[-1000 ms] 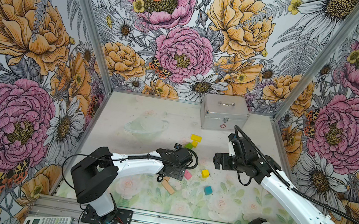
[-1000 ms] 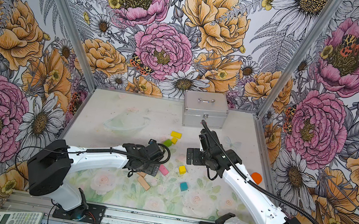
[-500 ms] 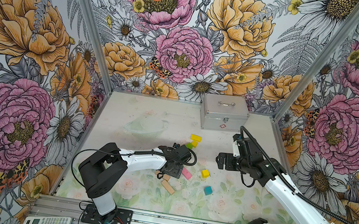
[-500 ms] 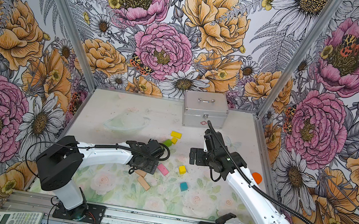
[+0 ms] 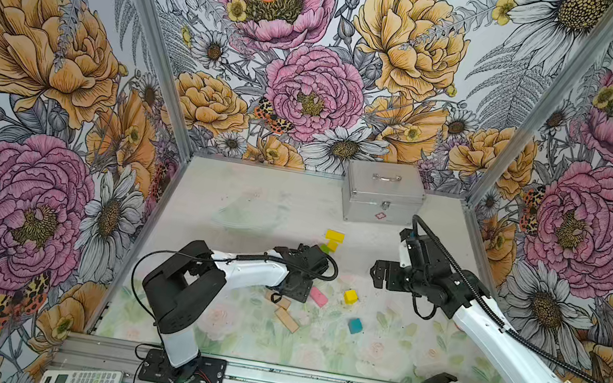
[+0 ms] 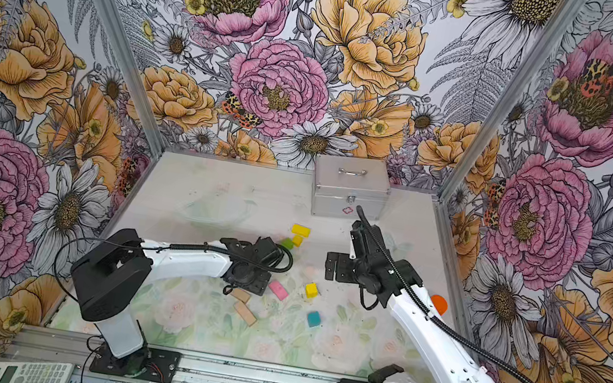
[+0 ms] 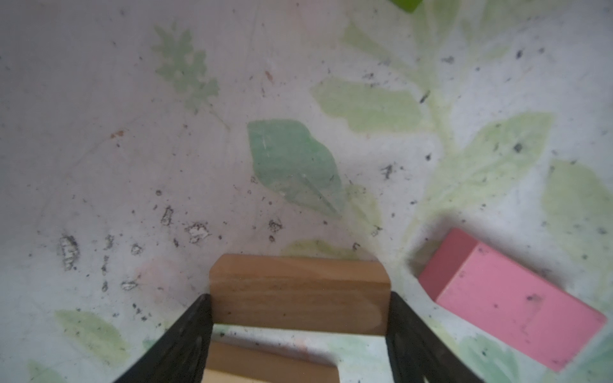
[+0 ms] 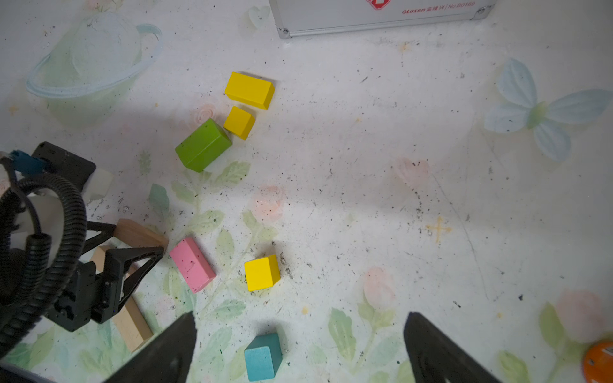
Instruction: Build the wood block tower
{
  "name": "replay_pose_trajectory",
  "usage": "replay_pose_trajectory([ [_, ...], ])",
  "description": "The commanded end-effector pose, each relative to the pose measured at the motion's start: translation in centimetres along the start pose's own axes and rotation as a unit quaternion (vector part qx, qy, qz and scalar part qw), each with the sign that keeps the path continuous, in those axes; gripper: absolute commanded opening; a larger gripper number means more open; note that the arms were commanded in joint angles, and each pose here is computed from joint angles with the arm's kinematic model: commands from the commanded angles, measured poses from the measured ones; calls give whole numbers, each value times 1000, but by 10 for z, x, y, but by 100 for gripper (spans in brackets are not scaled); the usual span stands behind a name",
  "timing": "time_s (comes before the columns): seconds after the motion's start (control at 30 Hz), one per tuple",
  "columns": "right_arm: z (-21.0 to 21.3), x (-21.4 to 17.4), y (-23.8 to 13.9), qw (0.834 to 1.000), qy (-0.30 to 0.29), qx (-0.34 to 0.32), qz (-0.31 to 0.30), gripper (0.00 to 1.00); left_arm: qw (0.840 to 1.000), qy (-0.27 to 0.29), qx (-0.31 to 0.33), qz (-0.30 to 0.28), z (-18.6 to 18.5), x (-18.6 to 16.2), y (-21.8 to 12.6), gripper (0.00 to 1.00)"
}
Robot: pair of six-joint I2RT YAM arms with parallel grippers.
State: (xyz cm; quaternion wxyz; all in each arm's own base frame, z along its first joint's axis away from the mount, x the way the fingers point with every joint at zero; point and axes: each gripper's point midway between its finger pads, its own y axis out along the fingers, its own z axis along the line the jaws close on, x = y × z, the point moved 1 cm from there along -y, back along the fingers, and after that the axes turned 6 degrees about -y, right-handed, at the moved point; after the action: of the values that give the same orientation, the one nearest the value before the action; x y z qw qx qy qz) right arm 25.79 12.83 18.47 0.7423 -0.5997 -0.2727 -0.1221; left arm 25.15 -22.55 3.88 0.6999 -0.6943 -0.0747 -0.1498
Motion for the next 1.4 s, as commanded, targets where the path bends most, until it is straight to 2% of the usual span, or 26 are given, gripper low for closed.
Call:
replay_pose_trajectory([
  [0.0,-2,1,-2,1000,-1,0,-4,100,1000,-5,-9,-3,-2,7,-1,65],
  [0.17,-1,5,-4,1000,0,2,-8,100,1000,-17,-8,-9,7,17,-4,63],
  [0.5,0,8,-2,1000,-4,5,-5,100,998,-39,-8,-44,32,74,-12,62],
  [0.67,0,10,0,1000,-4,3,-2,100,999,-37,-21,-33,35,89,-4,62],
  [0.9,-2,14,3,1000,-4,-2,0,100,999,-39,-17,-24,43,95,6,62],
  [0.97,-2,14,5,1000,-4,-4,3,100,999,-37,-9,-6,44,90,20,63],
  [1.2,-2,15,9,1000,-5,-4,7,100,999,-43,-13,-9,42,92,18,65],
  [1.37,0,14,7,1000,-5,4,6,100,999,-45,-15,-12,40,94,18,72],
])
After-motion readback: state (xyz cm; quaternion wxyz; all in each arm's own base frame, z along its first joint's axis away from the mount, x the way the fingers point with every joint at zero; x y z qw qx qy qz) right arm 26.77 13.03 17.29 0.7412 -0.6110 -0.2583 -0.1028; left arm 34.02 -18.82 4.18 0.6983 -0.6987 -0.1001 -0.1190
